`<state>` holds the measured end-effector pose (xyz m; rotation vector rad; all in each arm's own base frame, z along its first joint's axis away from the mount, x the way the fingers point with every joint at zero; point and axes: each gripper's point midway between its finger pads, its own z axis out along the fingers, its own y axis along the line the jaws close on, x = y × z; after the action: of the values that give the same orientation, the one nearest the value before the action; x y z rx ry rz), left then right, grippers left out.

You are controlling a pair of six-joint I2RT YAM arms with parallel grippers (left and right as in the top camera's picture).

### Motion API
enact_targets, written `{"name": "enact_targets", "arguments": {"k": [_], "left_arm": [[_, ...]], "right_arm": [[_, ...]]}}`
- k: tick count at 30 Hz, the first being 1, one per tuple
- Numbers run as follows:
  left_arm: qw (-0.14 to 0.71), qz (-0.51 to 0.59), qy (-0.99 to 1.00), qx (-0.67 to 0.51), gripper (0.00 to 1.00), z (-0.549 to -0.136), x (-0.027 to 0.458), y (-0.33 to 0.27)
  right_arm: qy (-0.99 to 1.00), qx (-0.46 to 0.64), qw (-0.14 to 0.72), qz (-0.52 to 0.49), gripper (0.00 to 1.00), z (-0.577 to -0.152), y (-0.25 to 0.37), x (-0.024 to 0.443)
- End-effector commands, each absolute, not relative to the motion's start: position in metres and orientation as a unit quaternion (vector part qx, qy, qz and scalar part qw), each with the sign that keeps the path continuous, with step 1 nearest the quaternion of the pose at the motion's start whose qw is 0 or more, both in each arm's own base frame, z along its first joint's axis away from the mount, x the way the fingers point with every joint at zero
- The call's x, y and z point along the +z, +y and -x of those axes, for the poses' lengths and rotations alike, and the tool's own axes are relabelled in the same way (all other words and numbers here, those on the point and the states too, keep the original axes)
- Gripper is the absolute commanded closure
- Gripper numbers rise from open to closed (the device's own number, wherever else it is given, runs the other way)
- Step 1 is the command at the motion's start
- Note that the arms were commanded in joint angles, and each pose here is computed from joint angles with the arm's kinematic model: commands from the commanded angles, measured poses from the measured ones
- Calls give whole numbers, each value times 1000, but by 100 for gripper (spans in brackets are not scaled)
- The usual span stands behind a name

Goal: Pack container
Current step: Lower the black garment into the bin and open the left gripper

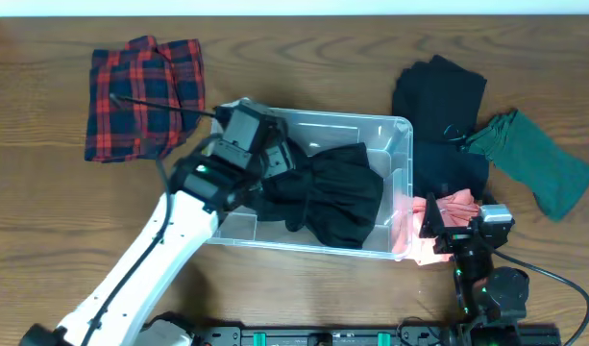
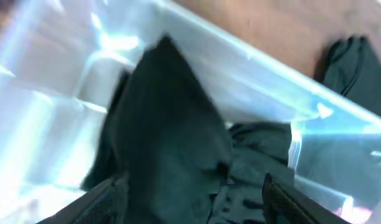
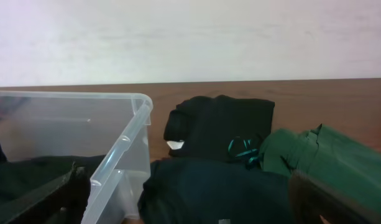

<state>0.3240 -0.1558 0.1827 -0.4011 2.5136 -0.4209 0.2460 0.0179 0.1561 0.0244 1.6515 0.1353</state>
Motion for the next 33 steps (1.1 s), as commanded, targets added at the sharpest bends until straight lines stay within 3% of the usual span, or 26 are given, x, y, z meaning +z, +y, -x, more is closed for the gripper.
{"name": "enact_targets", "arguments": {"k": [1,6,10,16,24,33], "left_arm": [[335,136,925,-115,30,-329,211,-125],[349,121,923,-108,27,-328,221,-114],[307,45,937,-158,39,-323,205,-153],[225,-52,965,-123,45,-316,141,-189],[93,-87,986,-109,46,-298,45,-220],[68,-68,991,-94,45,-315,-10,-215]], "right_arm": [[735,62,675,-18,1,-246,16,155],[735,62,675,-18,1,-246,16,155],[735,62,675,-18,1,-246,16,155],[735,62,675,-18,1,-246,16,155],[735,62,675,-18,1,-246,16,155],[735,62,674,-18,1,-246,16,155]]}}
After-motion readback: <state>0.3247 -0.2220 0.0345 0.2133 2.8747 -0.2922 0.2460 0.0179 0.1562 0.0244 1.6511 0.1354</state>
